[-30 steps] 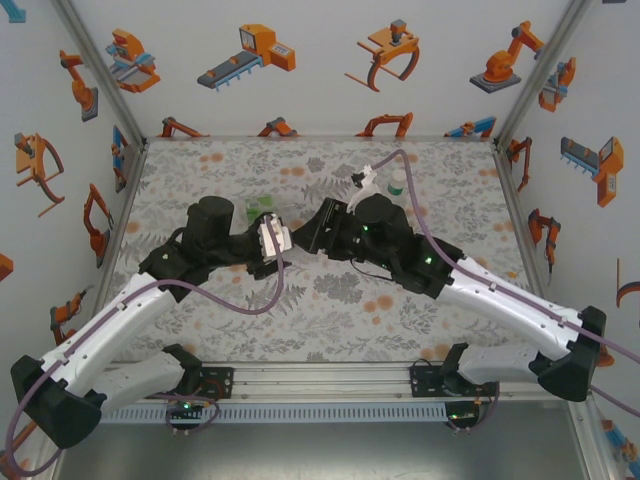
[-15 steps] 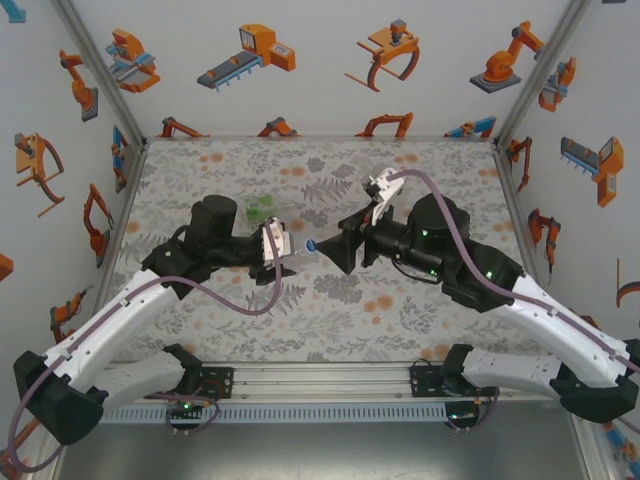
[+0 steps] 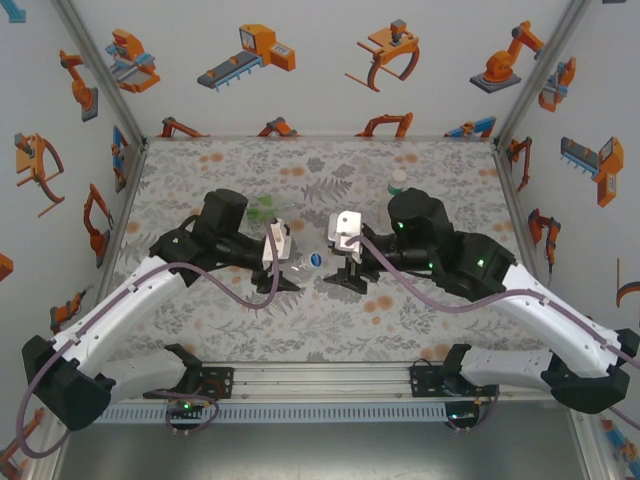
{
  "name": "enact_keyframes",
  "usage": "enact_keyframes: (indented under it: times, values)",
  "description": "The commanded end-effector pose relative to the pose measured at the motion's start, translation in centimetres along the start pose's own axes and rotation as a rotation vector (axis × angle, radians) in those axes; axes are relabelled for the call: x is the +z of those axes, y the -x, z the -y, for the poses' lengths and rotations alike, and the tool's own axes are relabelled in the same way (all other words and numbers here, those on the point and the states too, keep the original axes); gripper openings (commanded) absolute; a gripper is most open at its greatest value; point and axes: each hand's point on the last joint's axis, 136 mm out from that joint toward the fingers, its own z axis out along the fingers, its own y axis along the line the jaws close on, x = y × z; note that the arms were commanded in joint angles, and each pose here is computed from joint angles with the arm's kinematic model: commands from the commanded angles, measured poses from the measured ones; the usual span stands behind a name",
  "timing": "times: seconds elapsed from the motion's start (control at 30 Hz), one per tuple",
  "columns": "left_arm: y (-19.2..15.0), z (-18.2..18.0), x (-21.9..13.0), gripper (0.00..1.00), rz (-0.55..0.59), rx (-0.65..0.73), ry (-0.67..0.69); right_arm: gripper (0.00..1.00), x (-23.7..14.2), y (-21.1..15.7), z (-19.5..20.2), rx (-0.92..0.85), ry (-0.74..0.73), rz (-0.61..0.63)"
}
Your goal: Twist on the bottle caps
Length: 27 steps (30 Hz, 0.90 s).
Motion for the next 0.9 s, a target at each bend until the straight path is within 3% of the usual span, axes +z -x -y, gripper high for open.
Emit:
enact_keyframes:
  times: [0.0,0.53,0.7,0.87]
  values:
    - [1.1,1.4,-0.2,0.0,0.028,0.01,-0.079,0.58,0.2,0.8,-0.4,-0.111,0.042,0.02]
    - [1.0,1.6,-0.1,0.0,0.014,-0.012,-0.101,0.44,2.0,1.5,-0.7,-0.127,0.108,0.042]
    - [1.0,1.7,-0.1,0.0,0.015,-0.009,-0.101,0.36,2.1,1.1,-1.0,-0.123,0.119,0.036]
    - [1.0,1.6,-0.2,0.0,0.01,-0.002,-0.094,0.22,2.3,0.9,-1.1,-0.09,0.117,0.04]
